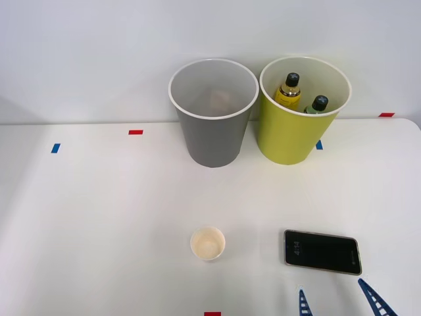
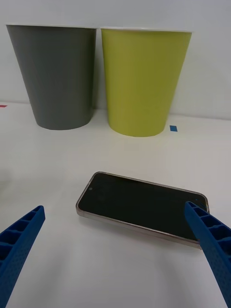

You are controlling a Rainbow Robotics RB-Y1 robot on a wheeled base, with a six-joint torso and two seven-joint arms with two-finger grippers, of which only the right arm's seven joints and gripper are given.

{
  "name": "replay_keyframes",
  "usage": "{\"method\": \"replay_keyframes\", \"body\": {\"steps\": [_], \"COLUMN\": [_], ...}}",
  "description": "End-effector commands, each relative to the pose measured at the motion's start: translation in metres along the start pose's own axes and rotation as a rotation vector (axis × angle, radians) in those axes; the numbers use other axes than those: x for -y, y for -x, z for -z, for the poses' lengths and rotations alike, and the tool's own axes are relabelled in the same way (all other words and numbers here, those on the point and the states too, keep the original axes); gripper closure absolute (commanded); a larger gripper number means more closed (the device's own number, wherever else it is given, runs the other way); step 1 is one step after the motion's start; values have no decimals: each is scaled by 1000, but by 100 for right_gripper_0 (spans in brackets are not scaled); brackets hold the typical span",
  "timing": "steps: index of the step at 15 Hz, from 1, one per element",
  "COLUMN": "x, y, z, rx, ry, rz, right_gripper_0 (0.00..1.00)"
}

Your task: Put cans in the gray bin, plastic bottles in the light green bin

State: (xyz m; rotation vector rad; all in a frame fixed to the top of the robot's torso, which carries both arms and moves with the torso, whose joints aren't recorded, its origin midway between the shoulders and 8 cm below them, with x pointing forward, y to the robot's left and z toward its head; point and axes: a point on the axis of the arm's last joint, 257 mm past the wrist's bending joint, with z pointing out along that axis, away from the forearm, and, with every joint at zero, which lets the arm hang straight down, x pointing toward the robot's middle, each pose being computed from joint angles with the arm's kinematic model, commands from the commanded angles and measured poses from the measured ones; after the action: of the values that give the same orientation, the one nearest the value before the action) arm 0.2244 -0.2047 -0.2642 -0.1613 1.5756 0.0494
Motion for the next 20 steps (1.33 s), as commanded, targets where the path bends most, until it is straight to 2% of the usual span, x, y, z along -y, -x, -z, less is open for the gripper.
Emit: {"method": "replay_keyframes", "body": {"steps": [1, 20], "x": [-5, -5], "y": [-1, -2], "z": [5, 10], "rx": [5, -4], "ry": [3, 0], "rz": [5, 10], "right_gripper_0": [0, 0]}}
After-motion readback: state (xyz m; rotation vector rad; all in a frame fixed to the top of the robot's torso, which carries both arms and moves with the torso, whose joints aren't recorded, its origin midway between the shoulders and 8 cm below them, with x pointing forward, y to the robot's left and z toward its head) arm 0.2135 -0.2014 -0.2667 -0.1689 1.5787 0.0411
